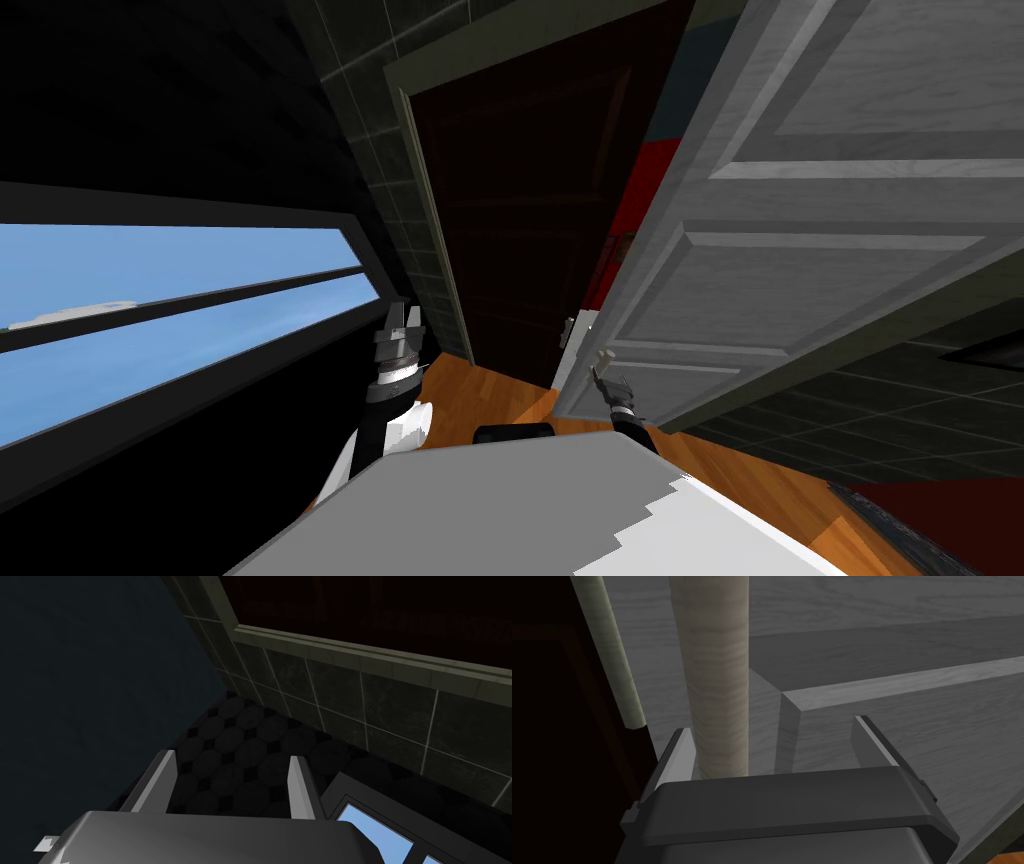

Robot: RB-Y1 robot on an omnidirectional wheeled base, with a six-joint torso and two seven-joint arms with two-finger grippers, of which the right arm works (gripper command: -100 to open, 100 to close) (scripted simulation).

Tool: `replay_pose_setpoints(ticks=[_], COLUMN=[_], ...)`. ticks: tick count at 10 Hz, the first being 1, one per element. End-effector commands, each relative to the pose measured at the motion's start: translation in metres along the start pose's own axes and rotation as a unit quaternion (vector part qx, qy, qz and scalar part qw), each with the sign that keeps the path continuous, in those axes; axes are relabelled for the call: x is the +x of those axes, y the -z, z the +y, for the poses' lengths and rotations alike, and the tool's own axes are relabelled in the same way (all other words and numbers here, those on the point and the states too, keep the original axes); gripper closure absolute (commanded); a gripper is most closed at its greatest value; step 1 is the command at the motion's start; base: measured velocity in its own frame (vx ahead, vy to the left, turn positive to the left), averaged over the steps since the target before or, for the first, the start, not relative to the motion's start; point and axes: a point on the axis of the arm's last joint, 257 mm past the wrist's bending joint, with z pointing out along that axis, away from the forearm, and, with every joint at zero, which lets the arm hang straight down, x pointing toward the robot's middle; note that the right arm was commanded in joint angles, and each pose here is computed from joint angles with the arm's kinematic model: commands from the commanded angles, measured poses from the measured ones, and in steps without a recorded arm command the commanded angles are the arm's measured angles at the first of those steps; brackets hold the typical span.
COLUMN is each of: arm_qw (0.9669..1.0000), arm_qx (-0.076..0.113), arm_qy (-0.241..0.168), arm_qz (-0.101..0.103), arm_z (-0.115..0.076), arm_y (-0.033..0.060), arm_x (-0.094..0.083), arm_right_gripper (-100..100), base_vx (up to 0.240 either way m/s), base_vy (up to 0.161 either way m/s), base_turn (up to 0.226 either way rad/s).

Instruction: Pull the door open

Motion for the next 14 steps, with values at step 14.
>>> replay_pose_setpoints(ticks=[14], arm_qw=[0.9901], arm_qx=[0.131], arm_qy=[-0.018], arm_qz=[0.047], arm_z=[-0.047], arm_y=[0.0221], arm_x=[0.029], arm_right_gripper=[100], base_vx=[-0.136], base_vy=[-0.045], base_turn=[0.134])
